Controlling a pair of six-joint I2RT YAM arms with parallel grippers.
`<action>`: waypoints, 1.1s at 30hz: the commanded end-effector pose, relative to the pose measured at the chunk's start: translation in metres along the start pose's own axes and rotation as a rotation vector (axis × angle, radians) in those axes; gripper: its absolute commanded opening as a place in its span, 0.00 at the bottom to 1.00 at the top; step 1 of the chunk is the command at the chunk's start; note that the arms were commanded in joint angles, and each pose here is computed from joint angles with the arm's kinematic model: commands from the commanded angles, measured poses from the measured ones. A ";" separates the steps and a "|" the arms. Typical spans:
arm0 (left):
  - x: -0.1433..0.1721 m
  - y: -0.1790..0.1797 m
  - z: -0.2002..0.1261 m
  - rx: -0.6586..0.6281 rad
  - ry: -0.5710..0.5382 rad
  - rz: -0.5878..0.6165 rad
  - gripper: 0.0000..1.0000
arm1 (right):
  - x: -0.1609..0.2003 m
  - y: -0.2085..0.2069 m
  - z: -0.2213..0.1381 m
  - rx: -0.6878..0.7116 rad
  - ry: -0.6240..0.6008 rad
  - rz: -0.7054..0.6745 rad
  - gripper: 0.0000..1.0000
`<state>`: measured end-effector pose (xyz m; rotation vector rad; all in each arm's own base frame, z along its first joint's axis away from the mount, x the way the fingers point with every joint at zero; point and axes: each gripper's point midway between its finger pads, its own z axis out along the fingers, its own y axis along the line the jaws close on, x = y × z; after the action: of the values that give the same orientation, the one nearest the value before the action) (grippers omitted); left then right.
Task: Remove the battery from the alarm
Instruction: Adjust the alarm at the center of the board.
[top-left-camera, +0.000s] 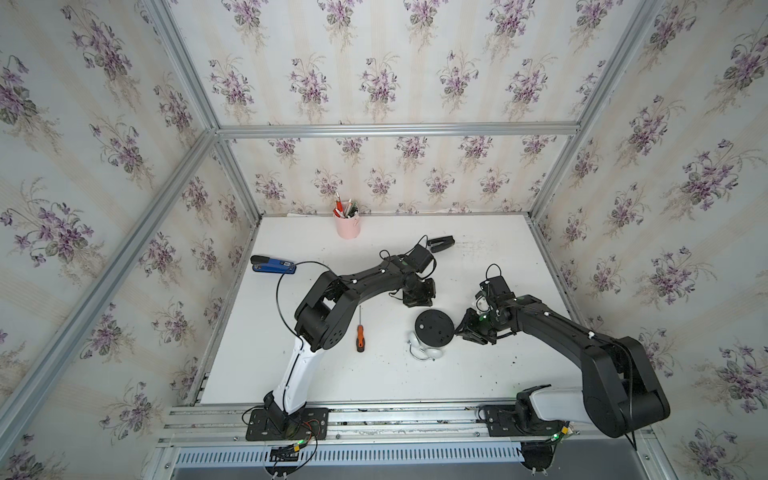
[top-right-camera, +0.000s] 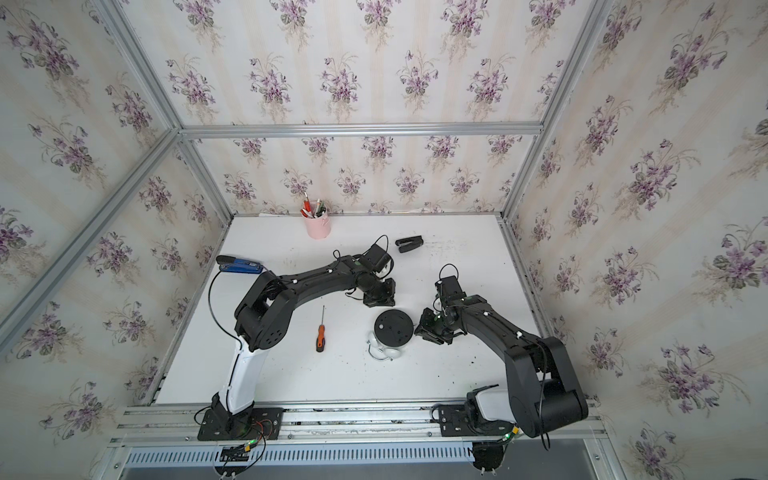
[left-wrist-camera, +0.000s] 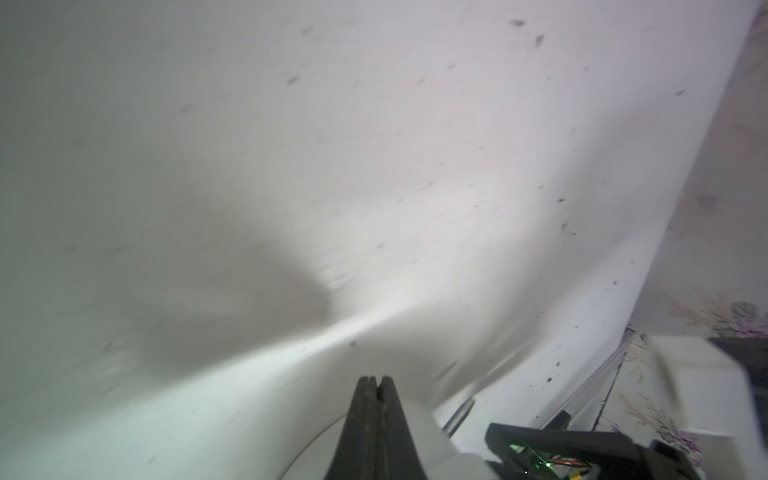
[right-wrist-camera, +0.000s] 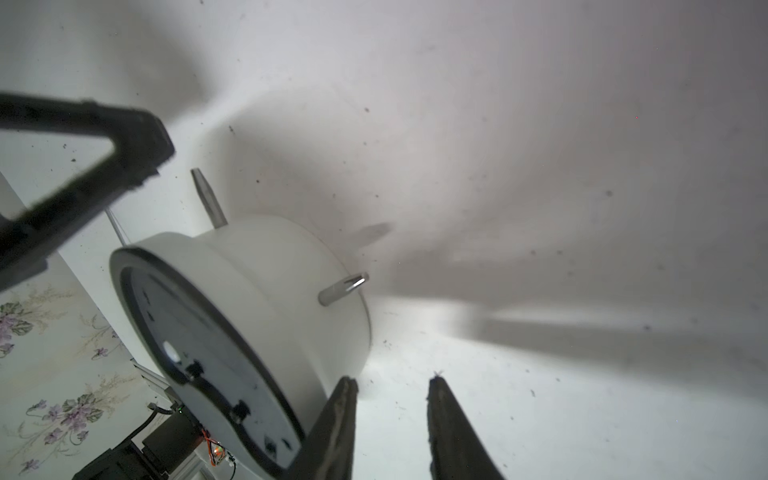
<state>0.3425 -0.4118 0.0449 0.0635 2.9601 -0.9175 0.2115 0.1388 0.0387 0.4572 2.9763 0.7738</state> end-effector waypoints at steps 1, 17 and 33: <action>-0.004 -0.023 0.015 0.086 0.049 0.034 0.06 | 0.007 -0.008 -0.002 0.001 -0.014 0.068 0.36; 0.095 0.069 -0.126 -0.132 -0.067 -0.121 0.54 | -0.073 0.008 -0.037 0.031 -0.140 -0.043 0.44; 0.151 0.067 -0.055 -0.140 0.026 -0.153 0.16 | -0.075 0.027 0.046 -0.047 0.011 -0.078 0.08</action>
<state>0.1807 -0.3086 0.0425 -0.1795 3.1182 -0.6888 0.2978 0.1578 0.0118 0.3200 2.9723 0.8379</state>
